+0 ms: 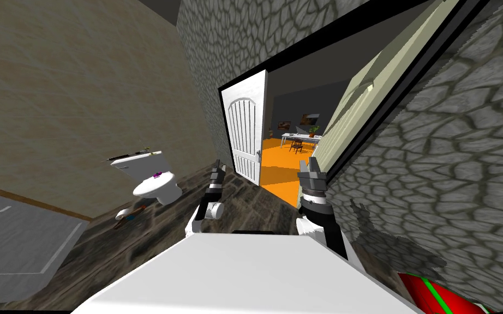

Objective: Push the door open

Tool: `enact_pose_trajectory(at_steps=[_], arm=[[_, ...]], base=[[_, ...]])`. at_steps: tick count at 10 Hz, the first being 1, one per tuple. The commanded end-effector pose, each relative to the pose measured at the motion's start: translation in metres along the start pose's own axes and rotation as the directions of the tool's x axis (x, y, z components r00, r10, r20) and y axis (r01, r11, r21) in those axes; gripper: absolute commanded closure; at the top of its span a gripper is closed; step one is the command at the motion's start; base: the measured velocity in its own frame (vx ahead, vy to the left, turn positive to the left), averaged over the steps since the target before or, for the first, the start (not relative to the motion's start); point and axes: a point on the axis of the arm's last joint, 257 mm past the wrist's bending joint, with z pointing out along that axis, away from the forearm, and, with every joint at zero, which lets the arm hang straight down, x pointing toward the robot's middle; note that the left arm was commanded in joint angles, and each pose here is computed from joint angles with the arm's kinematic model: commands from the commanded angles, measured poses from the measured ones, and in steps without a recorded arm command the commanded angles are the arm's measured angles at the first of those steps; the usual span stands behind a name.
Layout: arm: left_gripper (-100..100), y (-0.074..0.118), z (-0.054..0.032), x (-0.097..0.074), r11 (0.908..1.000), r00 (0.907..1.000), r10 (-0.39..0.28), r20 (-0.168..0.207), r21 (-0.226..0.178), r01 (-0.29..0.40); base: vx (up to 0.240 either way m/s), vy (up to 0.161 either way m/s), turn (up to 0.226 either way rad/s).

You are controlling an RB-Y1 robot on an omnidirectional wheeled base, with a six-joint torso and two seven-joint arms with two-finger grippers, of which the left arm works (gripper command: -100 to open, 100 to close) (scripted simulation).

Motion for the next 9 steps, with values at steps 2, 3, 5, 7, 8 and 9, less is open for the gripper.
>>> enact_pose_trajectory(at_steps=[2, 3, 5, 7, 8, 9], arm=[[-100, 0.020, 0.0019, 0.010, 0.9994, 0.9998, -0.012, -0.018, -0.033, 0.011], [-100, 0.028, 0.0028, 0.014, 0.9988, 0.9996, -0.017, -0.024, -0.046, 0.015], [-100, 0.043, 0.0043, 0.021, 0.9972, 0.9990, -0.026, -0.037, -0.072, 0.023], [-100, 0.059, 0.0055, 0.029, 0.9948, 0.9982, -0.034, -0.050, -0.097, 0.029], [-100, 0.067, 0.0060, 0.033, 0.9934, 0.9977, -0.039, -0.056, -0.110, 0.032], [-100, 0.075, 0.0064, 0.037, 0.9917, 0.9971, -0.043, -0.062, -0.124, 0.035]], base=[[0.086, 0.042, -0.067], [0.083, 0.040, -0.073], [0.105, 0.041, -0.072], [0.083, 0.046, -0.067], [0.103, 0.030, -0.071], [0.100, 0.042, -0.060]])
